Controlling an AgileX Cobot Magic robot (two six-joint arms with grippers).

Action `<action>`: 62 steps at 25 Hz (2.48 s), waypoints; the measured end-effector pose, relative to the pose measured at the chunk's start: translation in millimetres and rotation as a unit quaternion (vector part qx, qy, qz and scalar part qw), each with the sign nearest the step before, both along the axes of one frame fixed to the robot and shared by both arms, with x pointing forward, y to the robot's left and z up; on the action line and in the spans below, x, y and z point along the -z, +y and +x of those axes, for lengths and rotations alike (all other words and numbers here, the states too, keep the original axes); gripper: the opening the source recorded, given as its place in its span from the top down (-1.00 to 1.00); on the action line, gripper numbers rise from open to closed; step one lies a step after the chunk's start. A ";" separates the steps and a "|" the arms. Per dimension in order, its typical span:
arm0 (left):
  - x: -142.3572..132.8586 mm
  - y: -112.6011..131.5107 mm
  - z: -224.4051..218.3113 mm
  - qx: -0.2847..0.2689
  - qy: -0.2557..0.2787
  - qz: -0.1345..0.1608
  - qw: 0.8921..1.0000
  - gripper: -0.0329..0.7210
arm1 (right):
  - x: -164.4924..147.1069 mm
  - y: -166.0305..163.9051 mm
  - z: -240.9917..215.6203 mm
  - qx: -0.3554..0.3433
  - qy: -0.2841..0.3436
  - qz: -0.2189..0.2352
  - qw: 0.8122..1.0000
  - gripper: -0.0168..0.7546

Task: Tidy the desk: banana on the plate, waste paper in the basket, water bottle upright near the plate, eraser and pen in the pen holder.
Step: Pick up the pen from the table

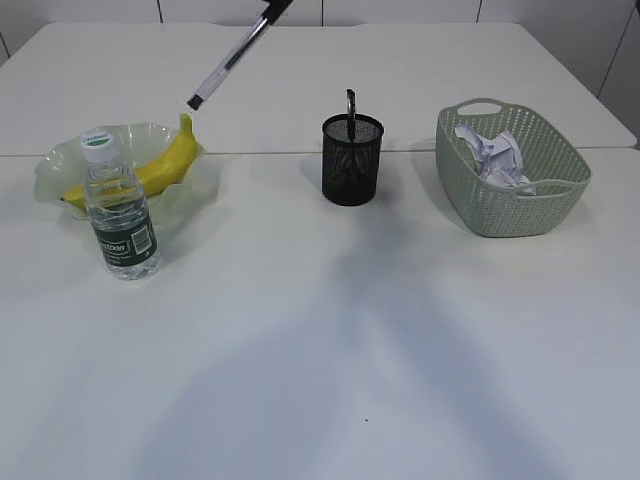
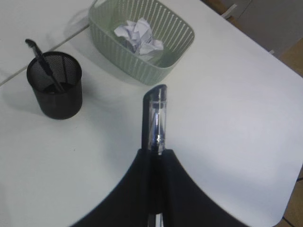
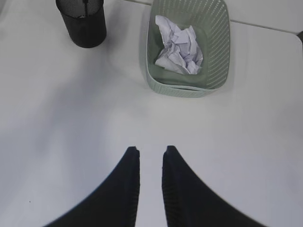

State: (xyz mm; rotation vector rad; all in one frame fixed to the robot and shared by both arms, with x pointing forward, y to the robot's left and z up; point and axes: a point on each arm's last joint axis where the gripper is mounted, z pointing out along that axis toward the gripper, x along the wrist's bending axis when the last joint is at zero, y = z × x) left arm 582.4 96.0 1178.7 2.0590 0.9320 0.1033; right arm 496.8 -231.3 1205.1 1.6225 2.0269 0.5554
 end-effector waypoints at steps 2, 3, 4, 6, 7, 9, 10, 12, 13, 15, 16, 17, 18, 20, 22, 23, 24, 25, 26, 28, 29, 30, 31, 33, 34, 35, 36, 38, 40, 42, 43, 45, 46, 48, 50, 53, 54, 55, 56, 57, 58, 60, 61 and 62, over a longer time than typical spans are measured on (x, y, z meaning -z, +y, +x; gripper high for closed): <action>-8.4 -0.6 -5.7 0.012 -0.007 -0.019 1.000 0.89 | 7.2 -2.0 -4.6 0.001 0.011 -0.006 1.000 0.62; -13.4 -0.7 -9.3 0.019 -0.013 -0.029 0.999 0.89 | 12.6 -3.2 -7.6 0.001 0.019 -0.010 1.000 0.62; -17.6 -1.5 -12.3 0.028 -0.018 -0.041 0.999 0.89 | 18.9 -4.3 -10.4 0.001 0.028 -0.015 0.999 0.62; -25.3 -3.4 -17.8 0.045 -0.023 -0.066 0.997 0.89 | 28.4 -7.7 -18.7 0.002 0.041 -0.023 0.999 0.62; -28.2 -4.0 -19.6 0.051 -0.028 -0.074 0.996 0.90 | 33.3 -9.8 -23.4 0.003 0.047 -0.028 0.998 0.62; -32.6 -4.6 -22.1 0.058 -0.034 -0.088 0.994 0.90 | 40.9 -13.5 -31.6 0.004 0.054 -0.037 0.998 0.62; -33.0 -4.8 -22.4 0.059 -0.036 -0.089 0.994 0.90 | 44.0 -14.9 -34.9 0.003 0.053 -0.039 0.998 0.62; -34.5 -5.0 -22.8 0.060 -0.039 -0.094 0.993 0.90 | 48.5 -15.8 -38.1 0.000 0.045 -0.038 0.998 0.62; -35.1 -5.4 -22.9 0.062 -0.040 -0.097 0.993 0.90 | 50.3 -16.0 -39.1 -0.001 0.042 -0.037 0.998 0.62; -37.3 -6.9 -23.5 0.066 -0.043 -0.112 0.991 0.90 | 52.7 -15.3 -38.2 -0.005 0.030 -0.033 0.999 0.62; -38.7 -7.9 -24.2 0.070 -0.043 -0.121 0.989 0.91 | 53.5 -14.4 -37.2 -0.007 0.025 -0.029 0.999 0.62; -39.7 -8.6 -24.7 0.074 -0.044 -0.127 0.988 0.91 | 53.8 -13.1 -36.1 -0.011 0.019 -0.023 0.999 0.62; -41.0 -9.3 -25.0 0.077 -0.047 -0.134 0.987 0.91 | 54.2 -11.6 -34.9 -0.016 0.012 -0.017 1.000 0.62; -42.4 -10.1 -25.4 0.080 -0.049 -0.142 0.985 0.91 | 54.7 -9.2 -33.1 -0.026 0.001 -0.010 1.000 0.62; -43.0 -10.3 -25.3 0.081 -0.052 -0.144 0.985 0.91 | 56.5 -6.9 -31.8 -0.040 -0.005 -0.005 0.999 0.62; -43.3 -10.5 -25.3 0.082 -0.055 -0.145 0.984 0.91 | 57.3 -6.1 -31.8 -0.046 -0.008 -0.004 0.999 0.62; -43.8 -10.7 -25.3 0.083 -0.057 -0.148 0.984 0.91 | 59.1 -4.9 -31.2 -0.053 -0.010 -0.001 0.999 0.62; -44.5 -11.0 -25.5 0.085 -0.059 -0.151 0.983 0.91 | 61.5 -3.4 -30.7 -0.060 -0.012 0.002 0.998 0.62; -45.3 -11.5 -25.8 0.088 -0.061 -0.155 0.982 0.91 | 63.6 -1.8 -30.3 -0.068 -0.013 0.007 0.998 0.63; -47.4 -12.7 -27.0 0.097 -0.064 -0.167 0.979 0.91 | 69.2 2.1 -29.5 -0.083 -0.017 0.019 0.996 0.68; -48.5 -12.1 -26.8 0.099 -0.066 -0.174 0.978 0.91 | 72.1 4.4 -29.0 -0.091 -0.019 0.028 0.995 0.71; -50.0 -12.1 -27.0 0.101 -0.066 -0.183 0.976 0.92 | 74.6 6.1 -28.5 -0.096 -0.022 0.036 0.994 0.74; -51.3 -10.5 -26.1 0.102 -0.068 -0.190 0.974 0.92 | 77.9 7.9 -27.8 -0.100 -0.027 0.044 0.994 0.75; -54.5 -6.9 -24.2 0.100 -0.068 -0.209 0.970 0.92 | 83.0 10.3 -26.3 -0.103 -0.037 0.057 0.992 0.77; -55.6 -3.8 -22.4 0.097 -0.070 -0.215 0.969 0.93 | 84.5 11.0 -25.2 -0.103 -0.044 0.061 0.992 0.77; -56.7 -1.4 -21.1 0.095 -0.071 -0.222 0.968 0.93 | 85.5 11.7 -24.1 -0.103 -0.052 0.066 0.991 0.77; -57.8 1.8 -19.3 0.093 -0.072 -0.228 0.967 0.93 | 86.2 12.4 -23.0 -0.102 -0.060 0.071 0.990 0.77; -59.4 7.2 -16.3 0.088 -0.076 -0.236 0.965 0.94 | 85.5 13.9 -20.7 -0.101 -0.079 0.082 0.988 0.77; -61.1 8.8 -15.8 0.089 -0.077 -0.245 0.962 0.94 | 83.1 15.3 -18.1 -0.100 -0.096 0.092 0.986 0.77; -62.1 8.5 -16.2 0.093 -0.083 -0.249 0.961 0.94 | 83.6 16.6 -14.7 -0.098 -0.104 0.097 0.985 0.77; -62.5 8.4 -16.4 0.094 -0.084 -0.250 0.960 0.94 | 84.2 17.1 -13.3 -0.098 -0.105 0.099 0.985 0.77; -62.7 8.2 -16.9 0.097 -0.083 -0.251 0.959 0.94 | 86.0 17.8 -11.2 -0.098 -0.104 0.098 0.985 0.77; -62.6 8.2 -17.0 0.098 -0.083 -0.251 0.959 0.94 | 86.5 17.9 -10.8 -0.098 -0.103 0.098 0.985 0.77; -62.5 8.1 -17.2 0.099 -0.082 -0.251 0.960 0.94 | 86.9 18.0 -10.5 -0.098 -0.103 0.098 0.985 0.77; -62.5 8.0 -17.6 0.101 -0.082 -0.251 0.959 0.94 | 86.9 18.0 -10.5 -0.098 -0.103 0.098 0.985 0.77; -62.2 7.9 -18.3 0.105 -0.081 -0.249 0.959 0.94 | 86.9 18.1 -10.5 -0.098 -0.103 0.098 0.985 0.77; -62.2 7.9 -18.3 0.105 -0.081 -0.249 0.959 0.94 | 86.9 18.1 -10.5 -0.098 -0.103 0.098 0.985 0.77; -62.2 7.9 -18.3 0.105 -0.081 -0.249 0.959 0.94 | 86.9 18.1 -10.5 -0.098 -0.103 0.098 0.985 0.77; -62.1 7.8 -18.4 0.105 -0.080 -0.249 0.959 0.94 | 86.9 18.1 -10.5 -0.098 -0.103 0.098 0.985 0.77; -62.1 7.8 -18.4 0.105 -0.080 -0.249 0.959 0.94 | 86.9 18.1 -10.5 -0.098 -0.103 0.098 0.985 0.77; -62.1 7.8 -18.4 0.105 -0.080 -0.249 0.959 0.94 | 86.9 18.1 -10.5 -0.098 -0.103 0.098 0.985 0.77; -62.1 7.8 -18.4 0.105 -0.080 -0.249 0.959 0.94 | 86.9 18.1 -10.5 -0.098 -0.103 0.098 0.985 0.77; -62.1 7.8 -18.4 0.105 -0.080 -0.249 0.959 0.94 | 86.9 18.1 -10.5 -0.098 -0.103 0.098 0.985 0.77; -62.1 7.8 -18.4 0.105 -0.080 -0.249 0.959 0.94 | 86.9 18.1 -10.5 -0.098 -0.103 0.098 0.985 0.77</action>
